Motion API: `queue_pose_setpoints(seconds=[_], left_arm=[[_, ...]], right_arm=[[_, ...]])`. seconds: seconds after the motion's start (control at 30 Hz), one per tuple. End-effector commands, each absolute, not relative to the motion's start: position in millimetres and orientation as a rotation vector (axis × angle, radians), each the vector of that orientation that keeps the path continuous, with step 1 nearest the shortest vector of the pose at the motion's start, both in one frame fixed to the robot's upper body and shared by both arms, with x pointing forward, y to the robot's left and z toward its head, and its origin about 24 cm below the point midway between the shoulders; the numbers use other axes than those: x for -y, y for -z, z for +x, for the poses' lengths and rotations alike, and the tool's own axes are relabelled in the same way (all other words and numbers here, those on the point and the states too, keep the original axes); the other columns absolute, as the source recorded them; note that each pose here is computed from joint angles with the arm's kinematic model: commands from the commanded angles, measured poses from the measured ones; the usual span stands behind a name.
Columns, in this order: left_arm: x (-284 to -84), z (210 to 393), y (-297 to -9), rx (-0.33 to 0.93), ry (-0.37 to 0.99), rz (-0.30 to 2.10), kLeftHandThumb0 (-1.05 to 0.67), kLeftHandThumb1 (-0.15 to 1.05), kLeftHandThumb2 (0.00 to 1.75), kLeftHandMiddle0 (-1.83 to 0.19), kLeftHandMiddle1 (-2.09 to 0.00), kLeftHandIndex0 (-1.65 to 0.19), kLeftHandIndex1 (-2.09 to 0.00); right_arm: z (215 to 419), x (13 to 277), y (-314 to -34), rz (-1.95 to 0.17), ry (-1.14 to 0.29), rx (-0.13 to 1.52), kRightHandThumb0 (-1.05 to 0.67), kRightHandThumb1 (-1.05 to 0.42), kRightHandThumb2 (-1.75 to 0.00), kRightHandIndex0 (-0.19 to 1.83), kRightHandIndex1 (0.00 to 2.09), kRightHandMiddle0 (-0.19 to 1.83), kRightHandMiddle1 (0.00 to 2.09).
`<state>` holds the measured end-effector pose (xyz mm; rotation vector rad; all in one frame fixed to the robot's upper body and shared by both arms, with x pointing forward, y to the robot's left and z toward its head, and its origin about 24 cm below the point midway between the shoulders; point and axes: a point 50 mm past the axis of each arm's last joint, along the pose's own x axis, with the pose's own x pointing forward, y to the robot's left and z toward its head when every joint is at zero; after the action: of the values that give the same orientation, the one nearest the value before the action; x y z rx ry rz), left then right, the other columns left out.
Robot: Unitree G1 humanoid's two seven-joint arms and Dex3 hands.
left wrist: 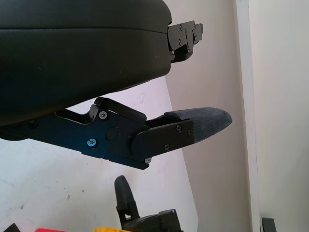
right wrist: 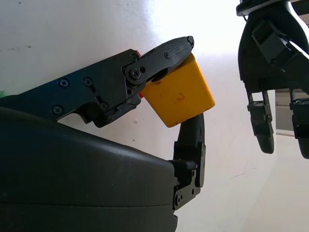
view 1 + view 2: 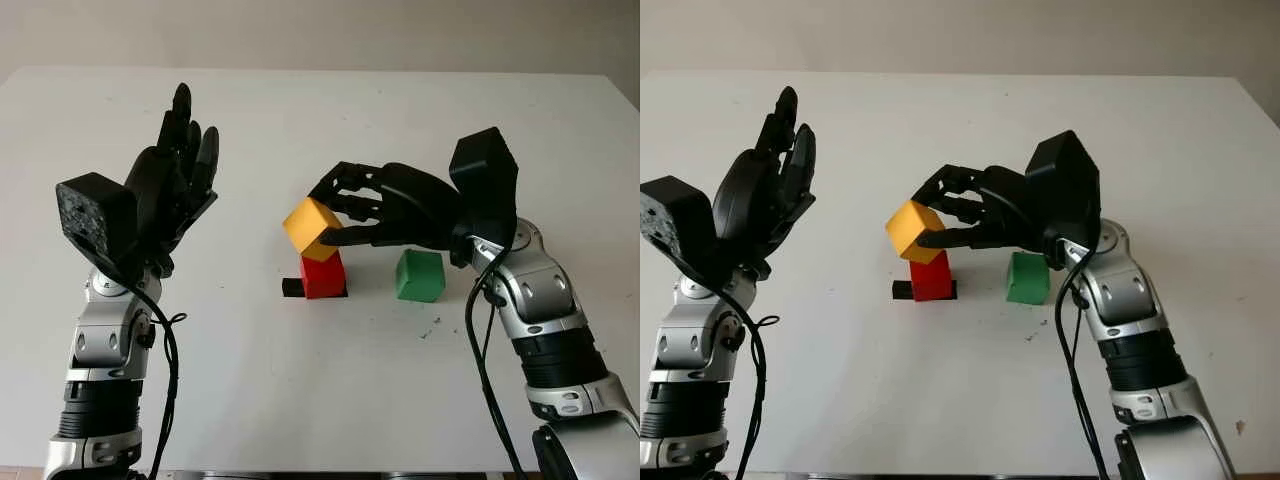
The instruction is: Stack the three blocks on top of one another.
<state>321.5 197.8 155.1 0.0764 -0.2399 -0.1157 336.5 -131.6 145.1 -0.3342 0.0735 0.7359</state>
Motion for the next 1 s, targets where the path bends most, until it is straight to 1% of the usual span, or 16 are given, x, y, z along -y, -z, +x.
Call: queue_pose_setpoints(seconds=[0.0,0.13,0.27,0.53,0.73,0.97], left_arm=[[-199.0,320.0,-155.0,0.245,0.111,0.083,-0.69,1.05,0.64,0.19,0.0,0.19,0.0],[-198.9,320.5,-155.4,0.245,0.109,0.087,-0.7,1.05,0.63,0.19,0.0,0.19,0.0],[-199.5,320.1,-156.2,0.246,0.11,0.093,-0.7,1.05,0.64,0.19,0.0,0.19,0.0],[-198.9,320.1,-155.3,0.243,0.109,0.086,-0.71,1.05,0.62,0.19,0.0,0.19,0.0],[-199.8,319.0,-155.4,0.244,0.115,0.095,-0.7,1.05,0.63,0.19,0.0,0.19,0.0],[-200.1,319.6,-153.4,0.238,0.111,0.085,-0.7,1.05,0.64,0.19,0.0,0.19,0.0]], right_arm=[[333.7,128.9,-143.5,-0.329,-0.746,-0.059,-0.48,-0.97,-0.05,0.18,0.04,0.25,1.61],[332.1,129.3,-138.2,-0.32,-0.752,-0.08,-0.47,-0.97,-0.06,0.17,0.04,0.23,1.63],[330.6,130.8,-132.5,-0.361,-0.748,-0.085,-0.5,-0.97,-0.05,0.2,0.06,0.24,1.61],[328.9,129.4,-127.4,-0.357,-0.757,-0.096,-0.46,-0.96,-0.05,0.2,0.05,0.25,1.59],[329.8,132.0,-128.9,-0.409,-0.739,-0.055,-0.49,-0.96,-0.05,0.2,0.05,0.26,1.58],[331.4,136.4,-133.0,-0.432,-0.728,-0.014,-0.47,-0.96,-0.05,0.18,0.05,0.27,1.56]])
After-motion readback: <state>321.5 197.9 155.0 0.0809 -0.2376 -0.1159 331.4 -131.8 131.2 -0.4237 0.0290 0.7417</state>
